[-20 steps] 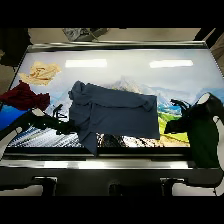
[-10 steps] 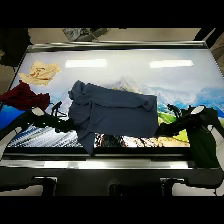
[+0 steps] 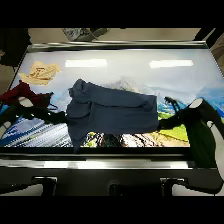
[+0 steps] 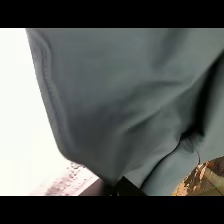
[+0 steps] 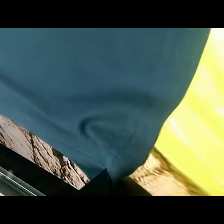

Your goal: Fold the shirts.

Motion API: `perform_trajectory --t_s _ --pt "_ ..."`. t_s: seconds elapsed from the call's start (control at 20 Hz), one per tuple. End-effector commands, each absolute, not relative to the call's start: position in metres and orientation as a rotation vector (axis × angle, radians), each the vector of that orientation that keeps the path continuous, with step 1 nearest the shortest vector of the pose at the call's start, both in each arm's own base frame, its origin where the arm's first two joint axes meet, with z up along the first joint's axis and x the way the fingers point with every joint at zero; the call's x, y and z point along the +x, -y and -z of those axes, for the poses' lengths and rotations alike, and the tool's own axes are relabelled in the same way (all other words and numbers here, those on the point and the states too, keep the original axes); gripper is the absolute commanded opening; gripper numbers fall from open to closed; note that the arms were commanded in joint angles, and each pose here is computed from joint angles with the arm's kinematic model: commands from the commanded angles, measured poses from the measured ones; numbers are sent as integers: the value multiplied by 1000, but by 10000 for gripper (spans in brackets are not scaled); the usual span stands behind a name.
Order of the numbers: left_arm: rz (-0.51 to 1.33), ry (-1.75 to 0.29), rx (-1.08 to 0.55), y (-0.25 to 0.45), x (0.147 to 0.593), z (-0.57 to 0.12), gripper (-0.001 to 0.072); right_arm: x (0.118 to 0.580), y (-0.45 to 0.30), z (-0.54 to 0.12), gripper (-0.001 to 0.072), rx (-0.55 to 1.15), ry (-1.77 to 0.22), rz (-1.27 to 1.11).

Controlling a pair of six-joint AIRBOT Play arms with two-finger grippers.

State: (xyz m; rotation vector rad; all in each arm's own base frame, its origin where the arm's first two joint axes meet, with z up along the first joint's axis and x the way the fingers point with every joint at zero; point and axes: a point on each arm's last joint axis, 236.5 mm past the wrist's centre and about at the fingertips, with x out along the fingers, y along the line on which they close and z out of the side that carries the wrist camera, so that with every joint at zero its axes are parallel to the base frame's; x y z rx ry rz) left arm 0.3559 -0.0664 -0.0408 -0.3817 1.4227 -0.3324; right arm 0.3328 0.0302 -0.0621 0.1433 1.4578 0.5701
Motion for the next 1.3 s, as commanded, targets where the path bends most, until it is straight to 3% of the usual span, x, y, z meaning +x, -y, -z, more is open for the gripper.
perform_trajectory --t_s 0.0,0.1,0.15,0.25,0.35,0.55,0.8,1.0,1.25 --pt "241 -1103 -209 19 400 -92 26 396 0 -72 50 -185 -1097 -487" --pt "188 -742 -151 4 410 -244 27 416 35 -226 50 -424 -738 -261" --pt "166 -545 -108 1 395 -328 28 403 49 -314 50 -529 -535 -127" --pt "128 -186 -43 5 338 -464 28 340 58 -450 50 -655 -204 89" --pt "140 32 -30 22 278 -536 29 279 56 -498 50 -645 -75 182" --pt "145 148 -21 39 211 -563 28 226 46 -504 51 -641 -62 194" --pt "144 163 -15 41 202 -566 27 212 43 -506 50 -624 -50 198" --pt "131 0 -15 28 245 -529 27 240 49 -460 50 -577 -235 138" --pt "144 -595 -78 -5 376 -356 26 340 59 -281 49 -487 -879 -146"
